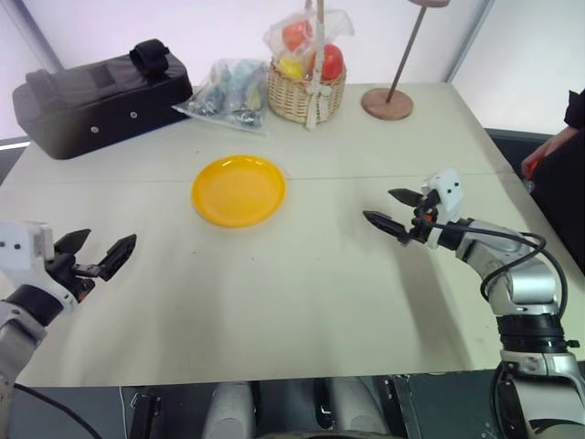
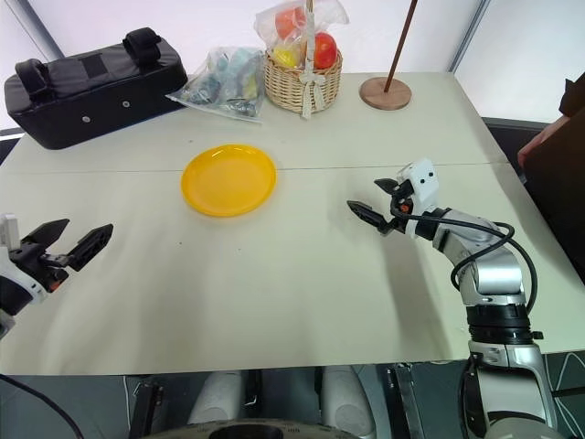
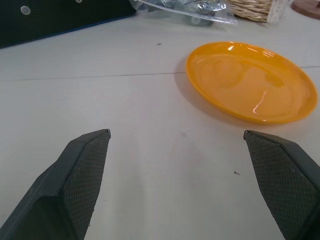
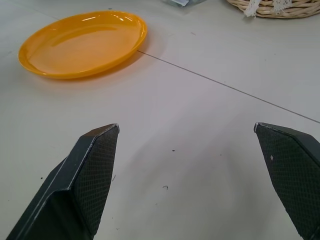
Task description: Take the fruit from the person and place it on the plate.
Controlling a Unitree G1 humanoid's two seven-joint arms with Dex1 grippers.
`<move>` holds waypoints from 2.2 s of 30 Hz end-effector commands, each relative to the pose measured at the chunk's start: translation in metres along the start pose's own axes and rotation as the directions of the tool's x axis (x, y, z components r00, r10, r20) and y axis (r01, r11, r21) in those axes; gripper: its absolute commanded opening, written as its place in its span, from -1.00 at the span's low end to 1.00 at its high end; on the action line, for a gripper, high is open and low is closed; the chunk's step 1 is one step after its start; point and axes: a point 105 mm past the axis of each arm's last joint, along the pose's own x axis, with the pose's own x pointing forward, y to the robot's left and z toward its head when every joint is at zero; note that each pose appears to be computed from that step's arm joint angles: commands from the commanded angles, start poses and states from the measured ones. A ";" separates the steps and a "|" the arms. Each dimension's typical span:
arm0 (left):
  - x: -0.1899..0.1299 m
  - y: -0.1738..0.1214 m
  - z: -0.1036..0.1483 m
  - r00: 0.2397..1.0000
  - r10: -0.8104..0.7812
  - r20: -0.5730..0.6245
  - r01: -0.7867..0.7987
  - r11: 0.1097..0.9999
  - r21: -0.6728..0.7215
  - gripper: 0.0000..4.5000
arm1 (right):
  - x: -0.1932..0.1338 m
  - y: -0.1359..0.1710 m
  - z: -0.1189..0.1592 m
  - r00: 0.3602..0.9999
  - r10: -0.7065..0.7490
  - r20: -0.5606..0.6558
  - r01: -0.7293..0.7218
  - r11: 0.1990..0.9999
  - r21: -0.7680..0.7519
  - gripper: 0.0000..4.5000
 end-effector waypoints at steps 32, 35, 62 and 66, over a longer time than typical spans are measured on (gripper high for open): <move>0.011 -0.004 0.009 0.998 -0.016 0.056 0.014 1.000 0.027 1.00 | 0.005 0.007 0.016 0.998 0.007 0.061 -0.006 1.000 -0.028 0.96; 0.012 -0.004 0.009 0.998 -0.017 0.059 0.016 0.999 0.028 1.00 | 0.005 0.007 0.016 0.998 0.005 0.063 -0.003 1.000 -0.027 0.96; 0.022 -0.005 0.034 0.992 -0.071 0.105 0.063 0.995 0.075 1.00 | -0.015 0.047 0.061 0.958 0.279 0.066 -0.275 0.959 -0.066 0.96; 0.027 -0.011 0.031 0.991 -0.100 0.092 0.092 0.992 0.082 1.00 | -0.027 0.062 0.082 0.932 0.357 0.063 -0.351 0.932 -0.091 0.96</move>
